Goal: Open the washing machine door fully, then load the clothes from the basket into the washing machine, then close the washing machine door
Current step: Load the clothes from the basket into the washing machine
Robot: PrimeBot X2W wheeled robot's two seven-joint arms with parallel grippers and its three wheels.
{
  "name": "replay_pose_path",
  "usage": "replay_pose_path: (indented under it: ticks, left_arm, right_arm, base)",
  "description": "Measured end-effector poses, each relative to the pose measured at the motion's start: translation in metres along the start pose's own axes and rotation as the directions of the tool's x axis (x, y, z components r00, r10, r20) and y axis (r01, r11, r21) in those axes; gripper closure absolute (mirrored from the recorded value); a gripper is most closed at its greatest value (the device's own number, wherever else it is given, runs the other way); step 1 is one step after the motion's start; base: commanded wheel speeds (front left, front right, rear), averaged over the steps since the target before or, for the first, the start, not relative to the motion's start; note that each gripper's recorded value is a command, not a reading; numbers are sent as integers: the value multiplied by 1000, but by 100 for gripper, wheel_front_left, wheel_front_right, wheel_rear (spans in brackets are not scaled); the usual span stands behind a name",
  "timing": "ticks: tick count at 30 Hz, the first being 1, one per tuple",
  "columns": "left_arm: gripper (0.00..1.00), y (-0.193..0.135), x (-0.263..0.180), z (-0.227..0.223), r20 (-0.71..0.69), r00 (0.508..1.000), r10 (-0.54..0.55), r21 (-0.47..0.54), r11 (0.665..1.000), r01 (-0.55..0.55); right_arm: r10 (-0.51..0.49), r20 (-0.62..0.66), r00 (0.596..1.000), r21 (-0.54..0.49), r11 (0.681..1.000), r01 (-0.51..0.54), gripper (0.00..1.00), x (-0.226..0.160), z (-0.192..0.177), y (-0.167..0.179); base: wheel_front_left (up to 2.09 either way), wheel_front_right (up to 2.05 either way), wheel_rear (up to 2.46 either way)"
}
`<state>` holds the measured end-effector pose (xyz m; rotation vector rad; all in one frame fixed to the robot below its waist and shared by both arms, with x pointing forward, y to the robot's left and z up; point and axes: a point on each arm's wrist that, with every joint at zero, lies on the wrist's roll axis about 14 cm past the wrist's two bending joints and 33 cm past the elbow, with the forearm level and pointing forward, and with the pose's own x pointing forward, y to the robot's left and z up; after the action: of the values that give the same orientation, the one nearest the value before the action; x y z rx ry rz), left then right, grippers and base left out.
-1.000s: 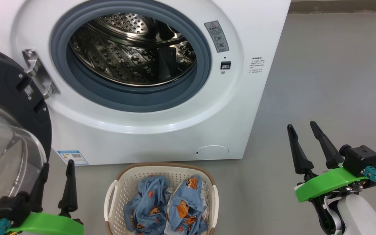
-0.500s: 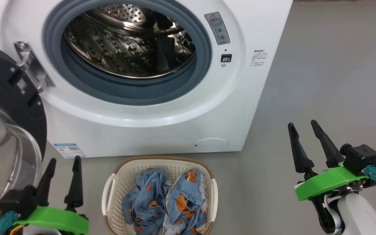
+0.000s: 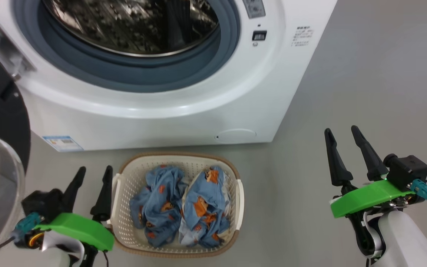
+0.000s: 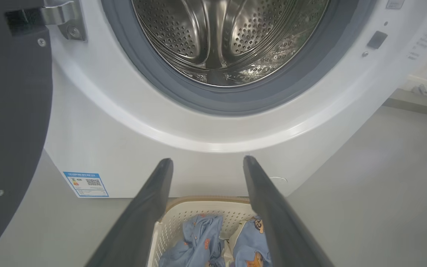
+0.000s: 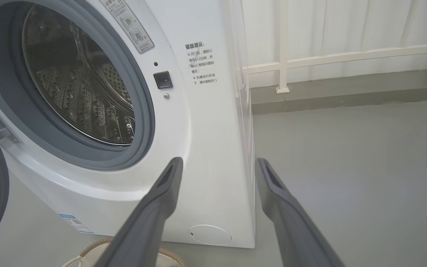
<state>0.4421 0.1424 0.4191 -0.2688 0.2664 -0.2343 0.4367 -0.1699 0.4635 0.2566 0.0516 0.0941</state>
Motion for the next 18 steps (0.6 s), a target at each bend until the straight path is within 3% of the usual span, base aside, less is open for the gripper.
replay_pose_path:
  ticks: [10, 18]
  left_arm:
    - [0, 3, 29, -60, -190, 981, -26, -10, 1000, 25]
    - [0, 5, 48, -113, -356, 934, -39, -3, 999, 41]
  right_arm:
    - [-29, -51, 998, -3, 1000, 29, 0, 19, -26, -10]
    - [-48, -90, 995, -7, 999, 47, 0, 32, -47, -18]
  base:
    - [0, 0, 0]
    - [0, 0, 0]
